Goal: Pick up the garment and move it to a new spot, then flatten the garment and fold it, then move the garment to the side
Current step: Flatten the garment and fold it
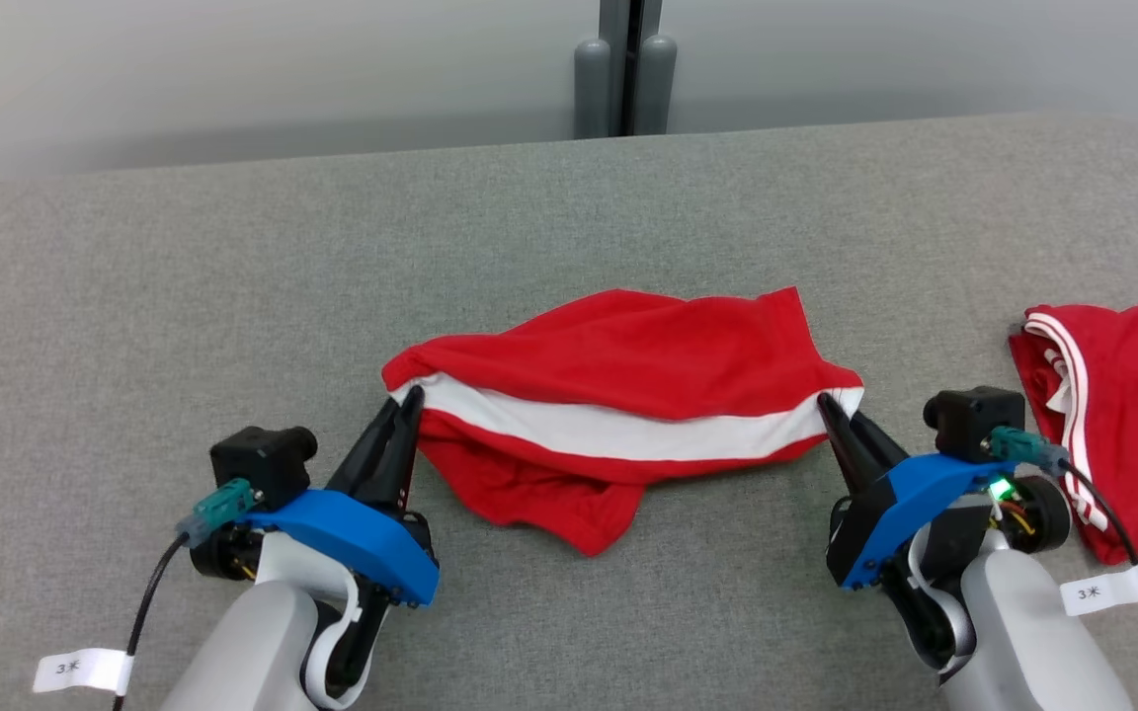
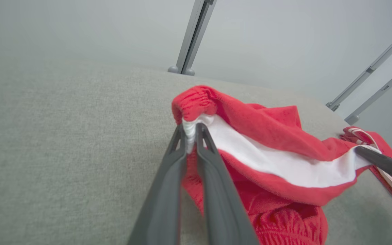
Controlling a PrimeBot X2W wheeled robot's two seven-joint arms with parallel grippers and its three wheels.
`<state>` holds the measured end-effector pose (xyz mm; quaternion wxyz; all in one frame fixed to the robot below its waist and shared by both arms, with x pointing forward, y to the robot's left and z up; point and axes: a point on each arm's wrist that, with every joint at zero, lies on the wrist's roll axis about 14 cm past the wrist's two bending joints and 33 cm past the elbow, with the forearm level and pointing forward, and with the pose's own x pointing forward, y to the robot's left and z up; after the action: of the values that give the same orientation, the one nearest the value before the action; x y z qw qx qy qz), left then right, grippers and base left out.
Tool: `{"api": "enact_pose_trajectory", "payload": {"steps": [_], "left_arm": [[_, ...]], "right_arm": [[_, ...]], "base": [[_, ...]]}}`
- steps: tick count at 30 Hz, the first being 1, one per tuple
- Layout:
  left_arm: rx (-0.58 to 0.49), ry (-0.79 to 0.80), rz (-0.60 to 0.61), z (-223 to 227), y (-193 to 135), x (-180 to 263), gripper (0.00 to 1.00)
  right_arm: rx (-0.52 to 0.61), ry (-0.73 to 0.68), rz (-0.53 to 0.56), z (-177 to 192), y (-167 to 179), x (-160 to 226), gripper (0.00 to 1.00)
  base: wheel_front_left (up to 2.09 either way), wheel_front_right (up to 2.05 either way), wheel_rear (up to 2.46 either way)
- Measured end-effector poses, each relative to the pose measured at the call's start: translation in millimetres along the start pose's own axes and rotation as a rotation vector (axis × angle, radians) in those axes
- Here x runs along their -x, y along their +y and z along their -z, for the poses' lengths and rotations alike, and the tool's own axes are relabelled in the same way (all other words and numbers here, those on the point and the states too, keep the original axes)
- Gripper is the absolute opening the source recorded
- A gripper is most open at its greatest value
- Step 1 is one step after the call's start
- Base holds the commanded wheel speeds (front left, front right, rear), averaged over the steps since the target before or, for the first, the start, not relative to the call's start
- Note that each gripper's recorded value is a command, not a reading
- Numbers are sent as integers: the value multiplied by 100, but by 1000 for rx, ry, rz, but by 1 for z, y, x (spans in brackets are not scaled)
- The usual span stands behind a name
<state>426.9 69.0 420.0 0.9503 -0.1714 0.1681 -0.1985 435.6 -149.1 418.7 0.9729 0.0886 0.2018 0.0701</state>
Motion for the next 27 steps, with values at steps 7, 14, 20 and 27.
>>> {"api": "enact_pose_trajectory", "payload": {"steps": [7, 14, 20, 27], "left_arm": [[-4, -143, 133, -71, -38, 5, 0], [-15, -219, 290, -153, -77, 19, 0], [-23, -248, 302, -201, -78, -2, 0], [-35, -262, 244, -220, -44, -78, 0]], "right_arm": [[28, -236, 27, -86, -7, 30, 0], [89, -424, 26, -170, 2, 76, 0], [162, -480, 24, -215, 2, 69, 0], [227, -530, -12, -254, 1, -1, 0]], "base": [[0, 0, 0], [0, 0, 0], [0, 0, 0], [0, 0, 0]]}}
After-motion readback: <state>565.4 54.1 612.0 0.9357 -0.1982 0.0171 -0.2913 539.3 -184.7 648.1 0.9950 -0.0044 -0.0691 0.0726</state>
